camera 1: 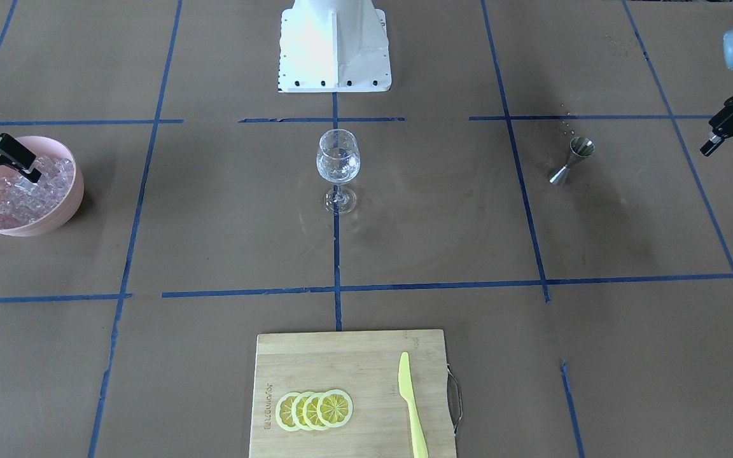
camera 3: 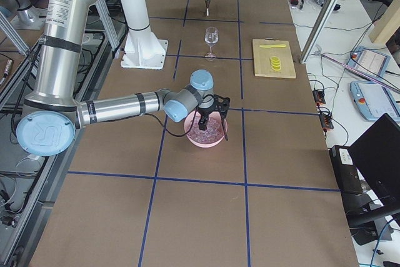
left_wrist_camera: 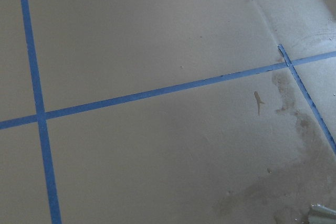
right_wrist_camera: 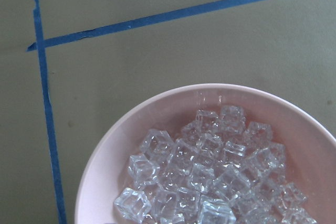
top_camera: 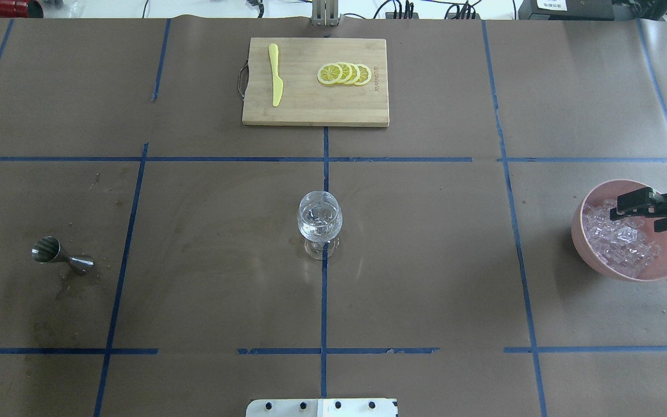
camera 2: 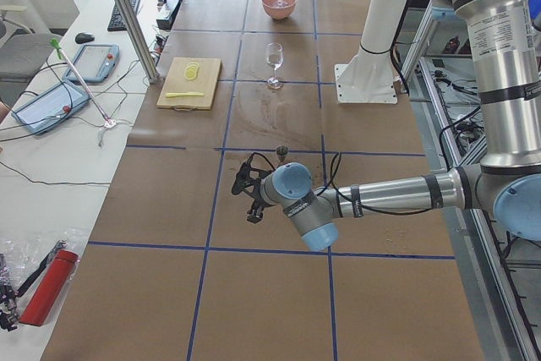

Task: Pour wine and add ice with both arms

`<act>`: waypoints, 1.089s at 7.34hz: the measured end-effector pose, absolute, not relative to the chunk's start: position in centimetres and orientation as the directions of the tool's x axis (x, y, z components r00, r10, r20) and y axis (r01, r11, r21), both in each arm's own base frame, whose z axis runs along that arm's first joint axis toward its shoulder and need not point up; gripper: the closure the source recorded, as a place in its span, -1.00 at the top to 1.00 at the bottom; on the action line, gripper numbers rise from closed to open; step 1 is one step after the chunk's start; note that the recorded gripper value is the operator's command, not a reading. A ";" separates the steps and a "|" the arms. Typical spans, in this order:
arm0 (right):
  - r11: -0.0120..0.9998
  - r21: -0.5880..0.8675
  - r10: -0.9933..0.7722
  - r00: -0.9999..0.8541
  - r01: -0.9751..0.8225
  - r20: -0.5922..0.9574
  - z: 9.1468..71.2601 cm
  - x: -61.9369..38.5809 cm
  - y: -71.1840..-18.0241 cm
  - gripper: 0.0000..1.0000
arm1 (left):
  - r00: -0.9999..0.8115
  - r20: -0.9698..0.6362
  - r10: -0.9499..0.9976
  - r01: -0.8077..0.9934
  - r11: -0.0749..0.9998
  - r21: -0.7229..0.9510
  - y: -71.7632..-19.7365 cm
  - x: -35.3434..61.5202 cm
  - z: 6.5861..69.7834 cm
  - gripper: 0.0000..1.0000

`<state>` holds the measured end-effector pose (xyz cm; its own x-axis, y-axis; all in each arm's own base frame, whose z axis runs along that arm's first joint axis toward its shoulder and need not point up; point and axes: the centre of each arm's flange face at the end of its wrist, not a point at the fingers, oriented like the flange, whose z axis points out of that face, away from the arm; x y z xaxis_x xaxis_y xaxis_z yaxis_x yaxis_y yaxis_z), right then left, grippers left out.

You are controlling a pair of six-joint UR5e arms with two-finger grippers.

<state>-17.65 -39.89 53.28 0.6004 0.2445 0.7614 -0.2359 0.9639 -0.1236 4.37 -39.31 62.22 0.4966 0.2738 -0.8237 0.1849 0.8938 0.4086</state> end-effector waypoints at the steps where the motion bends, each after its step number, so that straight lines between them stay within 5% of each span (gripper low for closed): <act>1: 0.952 -0.141 0.282 0.602 -0.272 0.747 53.4 -19.1 -39.8 0.78 | 0.488 -0.832 0.264 0.200 0.894 0.401 -39.2 4.3 61.8 1.00; 5: 0.936 -0.148 0.324 0.623 -0.318 0.712 54.7 -20.2 -39.5 0.69 | 0.486 -0.837 0.251 0.241 0.882 0.404 -38.8 4.0 61.5 1.00; 7: 0.935 -0.148 0.328 0.626 -0.323 0.708 54.8 -20.1 -39.5 0.32 | 0.496 -0.838 0.227 0.275 0.874 0.400 -39.0 3.8 61.4 1.00; 8: 0.934 -0.149 0.330 0.627 -0.324 0.706 54.9 -20.1 -39.5 0.32 | 0.496 -0.839 0.223 0.281 0.873 0.398 -39.1 3.8 61.3 1.00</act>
